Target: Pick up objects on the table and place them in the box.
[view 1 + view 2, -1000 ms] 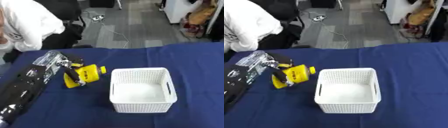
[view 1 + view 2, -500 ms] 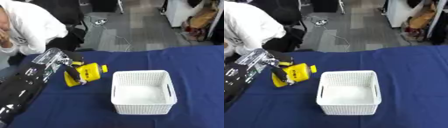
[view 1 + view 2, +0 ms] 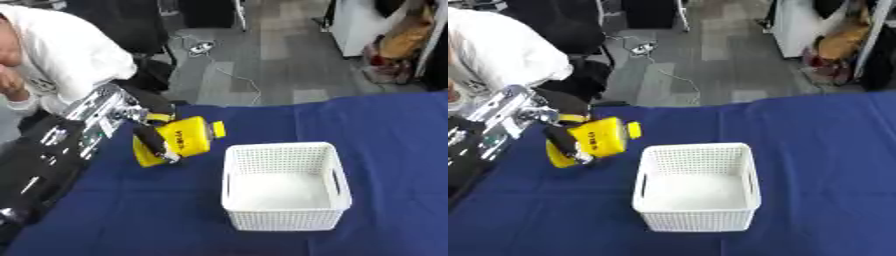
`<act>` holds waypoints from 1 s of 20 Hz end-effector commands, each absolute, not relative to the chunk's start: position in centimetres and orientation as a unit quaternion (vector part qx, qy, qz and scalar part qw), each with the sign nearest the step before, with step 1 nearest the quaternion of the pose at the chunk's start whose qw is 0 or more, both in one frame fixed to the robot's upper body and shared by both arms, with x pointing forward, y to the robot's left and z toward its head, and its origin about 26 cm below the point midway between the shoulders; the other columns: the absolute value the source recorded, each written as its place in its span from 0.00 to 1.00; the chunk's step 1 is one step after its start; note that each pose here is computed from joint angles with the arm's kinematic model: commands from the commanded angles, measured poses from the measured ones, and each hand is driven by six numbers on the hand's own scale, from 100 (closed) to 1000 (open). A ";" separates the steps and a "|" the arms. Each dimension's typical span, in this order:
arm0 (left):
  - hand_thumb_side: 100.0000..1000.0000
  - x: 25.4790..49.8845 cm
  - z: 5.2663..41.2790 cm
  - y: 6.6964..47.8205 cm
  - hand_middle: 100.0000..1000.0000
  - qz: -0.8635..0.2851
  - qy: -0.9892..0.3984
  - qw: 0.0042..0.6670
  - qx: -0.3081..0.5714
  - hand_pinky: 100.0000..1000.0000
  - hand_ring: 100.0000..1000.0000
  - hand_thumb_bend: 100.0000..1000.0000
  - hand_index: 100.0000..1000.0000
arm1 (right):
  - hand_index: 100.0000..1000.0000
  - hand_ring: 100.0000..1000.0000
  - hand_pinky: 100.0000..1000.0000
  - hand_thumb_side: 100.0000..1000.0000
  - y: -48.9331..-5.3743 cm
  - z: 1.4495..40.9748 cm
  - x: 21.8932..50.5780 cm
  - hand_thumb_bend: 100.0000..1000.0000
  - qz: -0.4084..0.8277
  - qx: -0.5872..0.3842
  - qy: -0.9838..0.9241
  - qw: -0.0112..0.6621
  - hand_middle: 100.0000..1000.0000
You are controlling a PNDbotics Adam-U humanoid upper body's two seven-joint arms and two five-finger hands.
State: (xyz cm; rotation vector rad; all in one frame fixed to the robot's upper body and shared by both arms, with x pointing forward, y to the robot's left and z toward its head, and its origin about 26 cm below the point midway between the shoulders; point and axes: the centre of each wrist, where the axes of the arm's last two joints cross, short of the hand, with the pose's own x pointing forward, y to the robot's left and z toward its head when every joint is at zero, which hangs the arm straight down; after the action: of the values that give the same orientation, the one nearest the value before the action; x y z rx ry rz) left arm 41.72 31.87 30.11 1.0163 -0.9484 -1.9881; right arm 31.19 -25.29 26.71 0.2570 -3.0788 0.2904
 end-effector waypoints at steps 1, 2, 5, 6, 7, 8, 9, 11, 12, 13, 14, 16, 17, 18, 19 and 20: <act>0.79 40.1 32.6 31.1 0.00 -0.788 -0.355 0.313 0.394 0.00 0.00 0.07 0.15 | 0.51 0.33 0.24 0.89 -25.6 27.5 30.8 0.17 0.107 0.076 -0.991 0.009 0.41; 0.79 39.8 32.7 30.7 0.00 -0.789 -0.360 0.307 0.392 0.00 0.00 0.06 0.15 | 0.51 0.33 0.24 0.89 -25.6 27.5 30.8 0.17 0.107 0.076 -0.991 0.009 0.41; 0.79 39.0 33.1 29.8 0.00 -0.790 -0.375 0.293 0.387 0.00 0.00 0.06 0.15 | 0.51 0.33 0.24 0.89 -25.6 27.5 30.8 0.17 0.107 0.076 -0.991 0.008 0.41; 0.79 38.7 33.3 29.4 0.00 -0.791 -0.380 0.287 0.386 0.00 0.00 0.06 0.16 | 0.51 0.33 0.24 0.89 -25.6 27.5 30.8 0.17 0.107 0.076 -0.991 0.008 0.41; 0.79 38.5 33.4 29.1 0.00 -0.792 -0.384 0.280 0.383 0.00 0.00 0.06 0.16 | 0.51 0.33 0.24 0.89 -25.6 27.5 30.8 0.17 0.107 0.076 -0.991 0.008 0.41; 0.79 38.2 33.5 28.7 0.00 -0.794 -0.388 0.274 0.380 0.00 0.00 0.06 0.16 | 0.51 0.33 0.24 0.89 -25.6 27.5 30.8 0.17 0.107 0.076 -0.991 0.009 0.41; 0.79 38.0 33.5 28.3 0.00 -0.795 -0.394 0.267 0.375 0.00 0.00 0.06 0.16 | 0.51 0.33 0.24 0.89 -25.6 27.5 30.8 0.17 0.108 0.076 -0.991 0.009 0.41; 0.79 37.7 33.6 27.5 0.00 -0.797 -0.409 0.257 0.362 0.00 0.00 0.06 0.16 | 0.51 0.33 0.24 0.89 -25.6 27.5 30.8 0.17 0.108 0.077 -0.991 0.009 0.41; 0.79 37.5 33.6 27.1 0.00 -0.797 -0.417 0.252 0.356 0.00 0.00 0.06 0.16 | 0.51 0.33 0.24 0.89 -25.6 27.5 30.8 0.17 0.108 0.077 -0.991 0.009 0.41; 0.79 37.3 33.8 26.6 0.00 -0.798 -0.426 0.246 0.348 0.00 0.00 0.06 0.16 | 0.51 0.33 0.24 0.89 -25.6 27.5 30.8 0.17 0.107 0.077 -0.991 0.008 0.41; 0.79 37.2 33.9 26.1 0.00 -0.799 -0.436 0.239 0.339 0.00 0.00 0.06 0.17 | 0.51 0.33 0.24 0.89 -25.5 27.5 30.8 0.17 0.107 0.077 -0.991 0.008 0.41; 0.78 36.8 34.3 25.3 0.00 -0.800 -0.455 0.225 0.321 0.00 0.00 0.06 0.17 | 0.51 0.33 0.24 0.89 -25.5 27.5 30.8 0.17 0.107 0.077 -0.991 0.008 0.41; 0.78 36.6 34.5 24.9 0.00 -0.800 -0.466 0.216 0.311 0.00 0.00 0.06 0.17 | 0.51 0.33 0.24 0.89 -25.5 27.5 30.8 0.17 0.107 0.078 -0.991 0.008 0.41; 0.78 36.5 34.7 24.6 0.00 -0.800 -0.474 0.210 0.303 0.00 0.00 0.06 0.17 | 0.51 0.33 0.24 0.89 -25.5 27.5 30.8 0.17 0.107 0.078 -0.991 0.008 0.41; 0.78 36.3 34.9 24.4 0.00 -0.800 -0.481 0.204 0.296 0.00 0.00 0.06 0.17 | 0.51 0.33 0.24 0.88 -25.5 27.6 30.8 0.17 0.106 0.079 -0.991 0.007 0.41; 0.78 36.3 35.0 24.2 0.00 -0.799 -0.487 0.200 0.291 0.00 0.00 0.06 0.17 | 0.51 0.33 0.24 0.89 -25.4 27.6 30.8 0.17 0.105 0.080 -0.991 0.006 0.41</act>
State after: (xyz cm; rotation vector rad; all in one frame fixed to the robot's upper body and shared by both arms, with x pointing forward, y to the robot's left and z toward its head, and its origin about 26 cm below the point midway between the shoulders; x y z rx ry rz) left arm 36.89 24.35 33.72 0.8033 -1.3471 -2.1839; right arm 31.19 -25.28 26.71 0.2538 -3.0780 0.2959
